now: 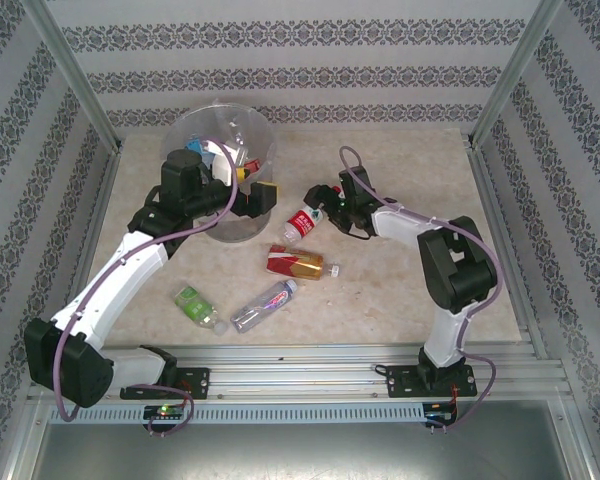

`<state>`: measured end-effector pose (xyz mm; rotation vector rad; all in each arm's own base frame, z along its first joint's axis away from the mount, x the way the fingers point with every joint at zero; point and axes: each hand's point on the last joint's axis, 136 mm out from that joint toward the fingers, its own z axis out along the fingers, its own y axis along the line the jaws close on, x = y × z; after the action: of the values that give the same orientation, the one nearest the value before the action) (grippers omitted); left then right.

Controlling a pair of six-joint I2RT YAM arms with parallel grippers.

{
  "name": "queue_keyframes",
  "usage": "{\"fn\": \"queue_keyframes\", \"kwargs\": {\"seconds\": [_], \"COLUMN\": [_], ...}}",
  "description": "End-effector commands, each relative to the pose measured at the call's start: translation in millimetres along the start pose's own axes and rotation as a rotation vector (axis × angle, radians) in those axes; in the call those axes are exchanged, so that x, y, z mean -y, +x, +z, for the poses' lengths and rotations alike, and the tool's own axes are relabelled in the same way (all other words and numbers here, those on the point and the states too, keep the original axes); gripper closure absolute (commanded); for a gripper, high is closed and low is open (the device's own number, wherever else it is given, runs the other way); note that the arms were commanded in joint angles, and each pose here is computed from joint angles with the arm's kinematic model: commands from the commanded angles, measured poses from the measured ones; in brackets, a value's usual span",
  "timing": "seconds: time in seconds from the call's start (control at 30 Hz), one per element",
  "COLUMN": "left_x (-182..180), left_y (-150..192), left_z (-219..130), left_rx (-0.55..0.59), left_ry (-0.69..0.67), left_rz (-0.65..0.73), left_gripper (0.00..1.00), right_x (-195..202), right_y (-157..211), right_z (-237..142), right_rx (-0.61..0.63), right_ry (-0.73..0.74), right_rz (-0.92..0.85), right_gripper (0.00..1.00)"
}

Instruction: Put the plastic bottles in the bin

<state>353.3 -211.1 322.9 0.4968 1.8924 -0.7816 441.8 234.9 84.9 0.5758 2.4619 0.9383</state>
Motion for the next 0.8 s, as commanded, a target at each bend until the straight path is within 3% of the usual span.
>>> {"fn": "queue_keyframes", "kwargs": {"seconds": [0.0,0.4,0.77], "left_x": [5,-12,5], "left_y": [26,-15,-63], "left_z": [-3,-18,-45], "left_rx": [-0.084,0.042,0.190], "left_ry": [0.001,-0.154,-0.151], "left_rz": [-0.025,0.038,0.104], "left_gripper": [0.00,0.00,0.00], "right_x": [-6,12,13], "right_y": [-10,-17,-22], "right_z": [13,39,55], "right_rx": [0.035,0.048,0.062], "right_ry": [-0.004,0.067,0.052], "right_rz": [0.022,0.076,0.096], "right_gripper": [0.10,0.11,0.23]}}
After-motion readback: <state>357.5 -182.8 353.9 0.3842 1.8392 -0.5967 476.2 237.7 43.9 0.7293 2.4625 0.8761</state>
